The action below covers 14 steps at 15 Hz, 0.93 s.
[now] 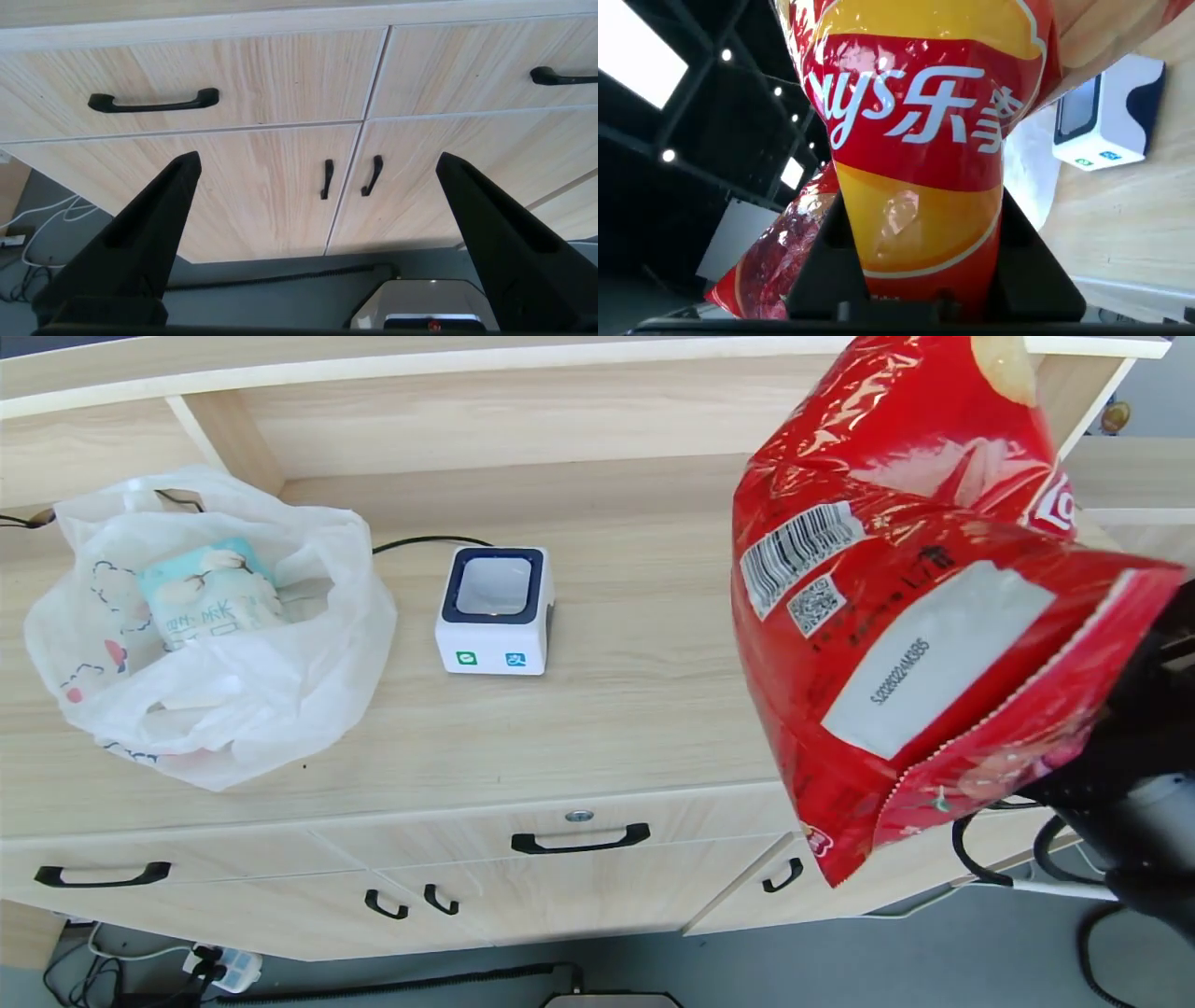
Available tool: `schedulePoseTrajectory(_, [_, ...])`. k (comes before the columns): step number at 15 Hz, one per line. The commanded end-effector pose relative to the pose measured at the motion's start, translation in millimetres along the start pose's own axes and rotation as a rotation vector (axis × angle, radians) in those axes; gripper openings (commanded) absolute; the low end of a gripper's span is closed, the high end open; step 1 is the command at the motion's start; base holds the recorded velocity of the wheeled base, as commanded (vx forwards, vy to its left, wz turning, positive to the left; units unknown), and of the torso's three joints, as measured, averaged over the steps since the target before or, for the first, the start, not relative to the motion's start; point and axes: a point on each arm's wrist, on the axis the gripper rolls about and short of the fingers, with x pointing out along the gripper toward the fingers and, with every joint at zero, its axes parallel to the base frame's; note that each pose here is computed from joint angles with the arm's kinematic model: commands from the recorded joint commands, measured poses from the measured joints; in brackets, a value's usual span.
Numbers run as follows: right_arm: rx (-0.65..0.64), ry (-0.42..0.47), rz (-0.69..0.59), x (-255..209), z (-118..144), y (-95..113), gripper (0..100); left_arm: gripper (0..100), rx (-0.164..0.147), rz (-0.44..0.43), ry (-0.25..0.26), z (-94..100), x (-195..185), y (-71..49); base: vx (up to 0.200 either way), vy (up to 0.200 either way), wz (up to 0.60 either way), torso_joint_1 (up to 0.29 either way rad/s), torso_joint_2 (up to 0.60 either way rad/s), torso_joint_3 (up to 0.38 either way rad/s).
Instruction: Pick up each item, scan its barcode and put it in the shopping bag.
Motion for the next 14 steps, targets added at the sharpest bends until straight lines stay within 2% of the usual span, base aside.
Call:
schedulePoseTrajectory(1, [0.022, 0.02, 0.036, -15.7, -1.4, 13.0, 0, 100, 0.002, 0.0, 0.001, 0.1, 0.1, 0.0, 0.0, 0.0, 0.0, 0.0, 0.0, 0.0])
schedulePoseTrajectory(3, [0.032, 0.002, 0.069, -18.1, 3.4, 21.5, 0, 100, 0.0, 0.0, 0.001, 0.1, 0.1, 0.0, 0.0, 0.0, 0.0, 0.0, 0.0, 0.0])
schedulePoseTrajectory(8, [0.093, 0.039, 0.167, -26.7, 0.7, 44.0, 0, 100, 0.002, 0.0, 0.001, 0.1, 0.1, 0.0, 0.0, 0.0, 0.0, 0.0, 0.0, 0.0])
schedulePoseTrajectory(14, [0.085, 0.066, 0.179, -28.8, -0.2, 43.9, 0, 100, 0.0, 0.0, 0.001, 0.1, 0.1, 0.0, 0.0, 0.0, 0.0, 0.0, 0.0, 0.0])
